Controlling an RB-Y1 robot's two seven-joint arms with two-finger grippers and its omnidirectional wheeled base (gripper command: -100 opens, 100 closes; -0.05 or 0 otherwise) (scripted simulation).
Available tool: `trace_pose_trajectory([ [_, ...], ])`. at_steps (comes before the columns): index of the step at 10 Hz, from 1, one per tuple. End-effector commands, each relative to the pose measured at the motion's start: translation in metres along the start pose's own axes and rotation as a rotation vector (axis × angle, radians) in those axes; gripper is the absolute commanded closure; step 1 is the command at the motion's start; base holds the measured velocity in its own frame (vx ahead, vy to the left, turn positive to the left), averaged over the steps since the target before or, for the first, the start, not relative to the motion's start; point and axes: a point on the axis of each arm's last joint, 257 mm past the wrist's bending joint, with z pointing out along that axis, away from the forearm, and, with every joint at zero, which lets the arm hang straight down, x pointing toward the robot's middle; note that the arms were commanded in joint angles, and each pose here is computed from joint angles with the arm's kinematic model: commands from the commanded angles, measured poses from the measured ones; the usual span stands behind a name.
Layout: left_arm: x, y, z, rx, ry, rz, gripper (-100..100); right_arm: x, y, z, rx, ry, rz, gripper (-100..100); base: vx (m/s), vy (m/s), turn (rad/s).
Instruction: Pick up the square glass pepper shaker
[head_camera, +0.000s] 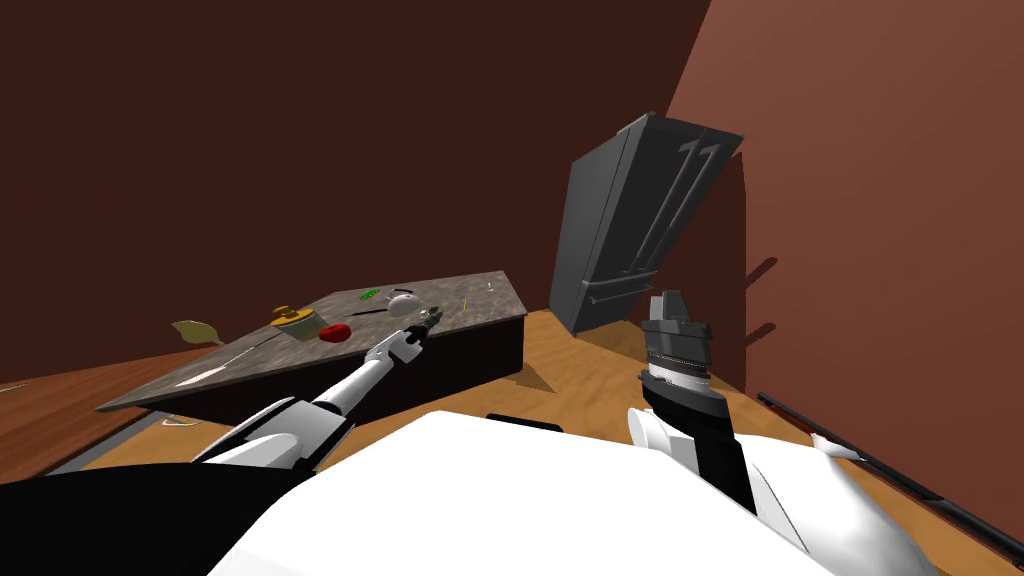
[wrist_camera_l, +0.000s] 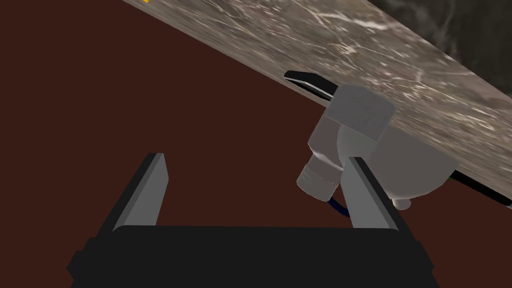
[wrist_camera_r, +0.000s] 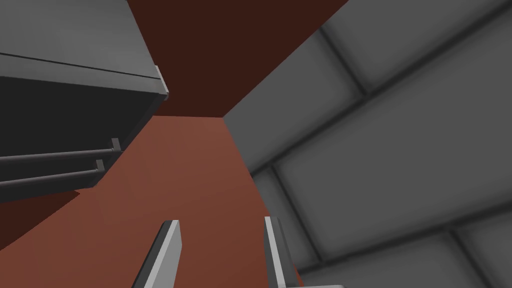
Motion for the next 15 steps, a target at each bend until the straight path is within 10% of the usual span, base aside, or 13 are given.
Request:
trace_pose_trajectory([
  [1,-0.01,0.025,0.002,-0.053,-0.005,0.0,-100,0.0,0.0,0.0,0.0,0.0,0.0,0,0.049,-0.028,-0.04],
  [8,-0.048,0.133,-0.015,-0.287,-0.028,-0.032,-100,0.0,0.0,0.0,0.0,0.0,0.0,0,0.078,-0.016,-0.047],
  [10,-0.048,0.132,-0.015,-0.283,-0.027,-0.031,-100,0.0,0.0,0.0,0.0,0.0,0.0,0,0.056,-0.006,-0.014],
  [11,-0.048,0.133,-0.015,-0.285,-0.028,-0.032,0,0.0,0.0,0.0,0.0,0.0,0.0,0,0.007,0.0,0.0],
  [12,-0.048,0.143,-0.018,-0.284,-0.024,-0.032,-100,0.0,0.0,0.0,0.0,0.0,0.0,0,0.034,-0.023,-0.008],
  [15,-0.051,0.171,-0.03,-0.285,-0.018,-0.033,-100,0.0,0.0,0.0,0.0,0.0,0.0,0,0.095,-0.045,-0.004],
])
